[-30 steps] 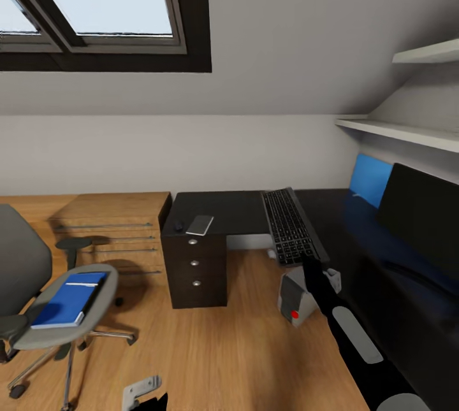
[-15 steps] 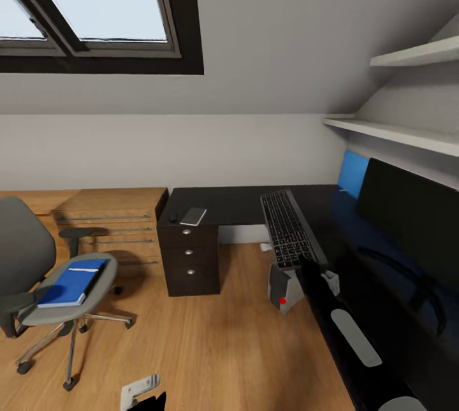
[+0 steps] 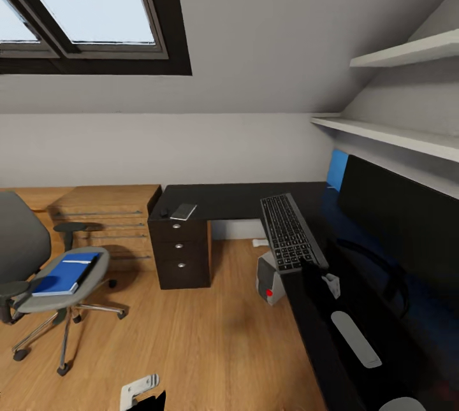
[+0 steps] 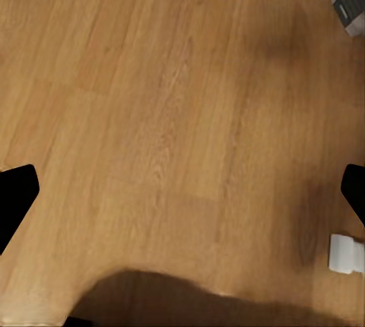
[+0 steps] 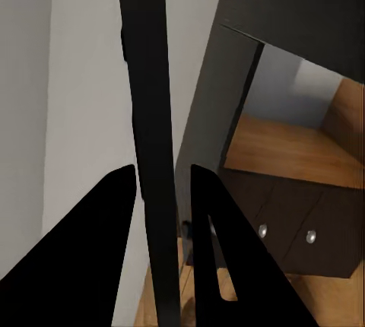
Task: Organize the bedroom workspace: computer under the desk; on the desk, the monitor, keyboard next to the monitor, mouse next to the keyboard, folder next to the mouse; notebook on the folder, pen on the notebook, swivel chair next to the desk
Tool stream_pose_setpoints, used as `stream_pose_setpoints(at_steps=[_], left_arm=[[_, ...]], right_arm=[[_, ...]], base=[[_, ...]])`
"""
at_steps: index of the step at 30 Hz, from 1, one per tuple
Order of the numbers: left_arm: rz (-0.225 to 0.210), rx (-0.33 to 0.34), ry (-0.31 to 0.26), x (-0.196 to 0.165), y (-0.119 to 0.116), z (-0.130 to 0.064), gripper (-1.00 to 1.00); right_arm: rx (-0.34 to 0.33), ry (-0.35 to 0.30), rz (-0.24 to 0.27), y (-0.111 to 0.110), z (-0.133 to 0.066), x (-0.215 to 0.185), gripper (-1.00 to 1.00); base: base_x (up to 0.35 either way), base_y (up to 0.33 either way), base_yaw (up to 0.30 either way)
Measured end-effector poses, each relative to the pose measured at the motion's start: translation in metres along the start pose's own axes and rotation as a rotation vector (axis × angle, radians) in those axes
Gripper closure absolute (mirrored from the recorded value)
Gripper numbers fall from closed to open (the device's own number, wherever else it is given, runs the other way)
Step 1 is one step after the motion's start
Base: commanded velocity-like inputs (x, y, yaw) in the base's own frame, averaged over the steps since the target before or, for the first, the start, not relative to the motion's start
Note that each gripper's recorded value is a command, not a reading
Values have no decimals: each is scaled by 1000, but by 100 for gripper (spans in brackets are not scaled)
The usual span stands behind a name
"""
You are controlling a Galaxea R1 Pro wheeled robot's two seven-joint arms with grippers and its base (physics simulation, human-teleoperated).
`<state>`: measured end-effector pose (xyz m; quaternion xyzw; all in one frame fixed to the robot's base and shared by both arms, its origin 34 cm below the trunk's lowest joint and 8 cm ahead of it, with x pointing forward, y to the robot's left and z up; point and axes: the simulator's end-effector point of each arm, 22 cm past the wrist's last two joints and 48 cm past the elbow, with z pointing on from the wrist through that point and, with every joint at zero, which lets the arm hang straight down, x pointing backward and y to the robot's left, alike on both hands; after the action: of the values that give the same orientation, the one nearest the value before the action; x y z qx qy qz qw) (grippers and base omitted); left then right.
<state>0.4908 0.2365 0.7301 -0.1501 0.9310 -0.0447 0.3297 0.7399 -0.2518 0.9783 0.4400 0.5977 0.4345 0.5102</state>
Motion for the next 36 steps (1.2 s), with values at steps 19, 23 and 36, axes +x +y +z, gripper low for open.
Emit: stream_pose_setpoints(at_steps=[19,23,36], left_arm=[[1,5,-11,-3,-4,-2,-100],[1,4,-12,-4,-3,-2,-100],[-17,-9,-19,-9,5,-1,-100]], right_arm=[[31,17,-56,-15,-2,0,100],[31,17,-57,-15,-2,0,100],[58,18,-51,-27,-3,2,100]], base=[[0,-11,0],[-36,-233,0],[-58,-142,-39]])
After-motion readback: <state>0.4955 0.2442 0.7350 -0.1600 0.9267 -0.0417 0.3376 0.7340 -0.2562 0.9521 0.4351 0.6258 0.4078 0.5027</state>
